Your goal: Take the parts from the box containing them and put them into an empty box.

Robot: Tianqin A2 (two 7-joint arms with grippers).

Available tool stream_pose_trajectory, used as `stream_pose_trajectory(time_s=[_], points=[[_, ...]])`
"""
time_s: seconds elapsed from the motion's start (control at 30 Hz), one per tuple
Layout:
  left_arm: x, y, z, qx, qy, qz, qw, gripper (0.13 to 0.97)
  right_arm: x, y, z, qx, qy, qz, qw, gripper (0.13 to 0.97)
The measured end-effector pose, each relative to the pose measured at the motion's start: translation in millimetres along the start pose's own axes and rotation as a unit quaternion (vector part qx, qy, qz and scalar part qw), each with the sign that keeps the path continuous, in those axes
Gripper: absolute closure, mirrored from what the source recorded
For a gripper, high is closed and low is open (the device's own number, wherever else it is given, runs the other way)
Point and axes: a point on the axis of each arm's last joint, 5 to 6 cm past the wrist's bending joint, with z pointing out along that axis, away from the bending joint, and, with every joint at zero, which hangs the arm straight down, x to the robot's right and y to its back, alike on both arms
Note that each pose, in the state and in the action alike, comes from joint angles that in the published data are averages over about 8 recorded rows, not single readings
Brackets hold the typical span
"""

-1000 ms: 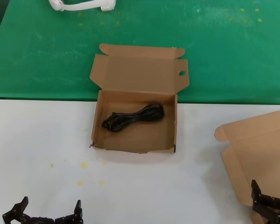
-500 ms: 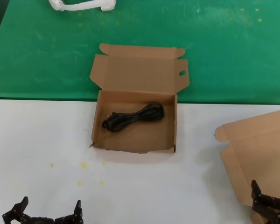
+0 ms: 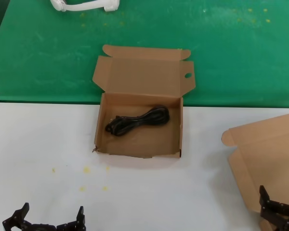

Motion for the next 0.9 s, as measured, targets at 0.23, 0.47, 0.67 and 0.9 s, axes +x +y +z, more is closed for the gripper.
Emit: stream_pose_trajectory(time_s=[0.23,0.47,0.67,0.9], points=[[0.0,0.0,0.0,0.0,0.0,0.0,1.0,0.132,0.0,0.0,0.0,0.0,0.0,0.0,1.0,0.13],[0.0,0.0,0.0,0.0,0.0,0.0,1.0,0.132,0.0,0.0,0.0,0.0,0.0,0.0,1.0,0.13],[0.0,0.0,0.0,0.0,0.0,0.0,1.0,0.132,0.0,0.0,0.0,0.0,0.0,0.0,1.0,0.13],[0.0,0.0,0.0,0.0,0.0,0.0,1.0,0.132,0.0,0.0,0.0,0.0,0.0,0.0,1.0,0.13]])
